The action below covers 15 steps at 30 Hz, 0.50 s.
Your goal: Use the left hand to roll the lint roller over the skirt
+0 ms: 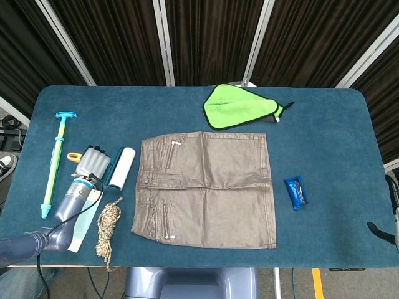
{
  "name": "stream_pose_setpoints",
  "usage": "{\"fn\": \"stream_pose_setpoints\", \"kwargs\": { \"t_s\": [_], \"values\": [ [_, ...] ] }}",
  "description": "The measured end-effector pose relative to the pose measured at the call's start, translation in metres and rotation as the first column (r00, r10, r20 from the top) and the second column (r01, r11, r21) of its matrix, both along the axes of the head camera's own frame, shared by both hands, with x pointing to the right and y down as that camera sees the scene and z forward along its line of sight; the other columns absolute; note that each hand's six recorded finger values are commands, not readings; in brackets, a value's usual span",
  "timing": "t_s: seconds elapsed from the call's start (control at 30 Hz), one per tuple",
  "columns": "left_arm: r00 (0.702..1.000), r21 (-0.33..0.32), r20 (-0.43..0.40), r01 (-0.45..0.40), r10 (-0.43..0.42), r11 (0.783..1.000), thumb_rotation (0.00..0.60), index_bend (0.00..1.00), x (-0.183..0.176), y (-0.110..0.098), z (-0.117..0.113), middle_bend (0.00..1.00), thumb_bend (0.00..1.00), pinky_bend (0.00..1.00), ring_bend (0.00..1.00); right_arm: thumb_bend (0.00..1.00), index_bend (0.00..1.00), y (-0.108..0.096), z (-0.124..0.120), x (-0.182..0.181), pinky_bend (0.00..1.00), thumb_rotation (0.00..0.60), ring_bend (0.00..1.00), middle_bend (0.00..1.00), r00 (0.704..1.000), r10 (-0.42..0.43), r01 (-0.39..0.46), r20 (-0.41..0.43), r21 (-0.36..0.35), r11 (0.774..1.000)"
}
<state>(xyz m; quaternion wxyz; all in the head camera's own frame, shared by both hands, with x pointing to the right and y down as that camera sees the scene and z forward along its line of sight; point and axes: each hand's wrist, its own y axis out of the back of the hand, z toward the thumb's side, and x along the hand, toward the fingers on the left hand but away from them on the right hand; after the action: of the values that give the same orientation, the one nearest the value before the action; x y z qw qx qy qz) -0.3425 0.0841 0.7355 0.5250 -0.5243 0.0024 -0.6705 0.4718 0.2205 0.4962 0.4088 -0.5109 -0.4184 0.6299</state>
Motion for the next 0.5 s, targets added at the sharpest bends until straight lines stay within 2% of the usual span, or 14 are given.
{"fn": "stream_pose_setpoints", "kwargs": {
  "t_s": [0.13,0.27,0.37,0.5],
  "values": [
    [0.999,-0.010,-0.024,0.028,-0.028,1.000,0.600,0.00,0.000,0.002,-0.005,0.00,0.00,0.01,0.00,0.00,0.00,0.001,0.000,-0.001,0.00,0.600,0.00,0.00,1.000,-0.004,0.004,0.003,-0.001,1.000],
    [0.996,0.003,-0.058,0.065,-0.064,0.998,0.600,0.00,-0.004,0.001,-0.019,0.00,0.00,0.00,0.00,0.00,0.00,0.002,-0.001,-0.002,0.00,0.600,0.00,0.00,1.000,-0.010,0.010,0.008,-0.002,1.000],
    [0.989,0.023,-0.103,0.109,-0.106,0.994,0.600,0.00,-0.009,0.000,-0.033,0.00,0.00,0.00,0.00,0.00,0.00,0.002,-0.003,-0.005,0.00,0.600,0.00,0.00,1.000,-0.021,0.020,0.014,0.005,1.000],
    [0.962,0.053,-0.202,0.197,-0.182,0.979,0.600,0.00,-0.018,0.003,-0.057,0.00,0.00,0.00,0.00,0.00,0.00,0.004,-0.007,-0.007,0.00,0.600,0.00,0.00,0.999,-0.033,0.033,0.026,0.015,0.999]
  ]
}}
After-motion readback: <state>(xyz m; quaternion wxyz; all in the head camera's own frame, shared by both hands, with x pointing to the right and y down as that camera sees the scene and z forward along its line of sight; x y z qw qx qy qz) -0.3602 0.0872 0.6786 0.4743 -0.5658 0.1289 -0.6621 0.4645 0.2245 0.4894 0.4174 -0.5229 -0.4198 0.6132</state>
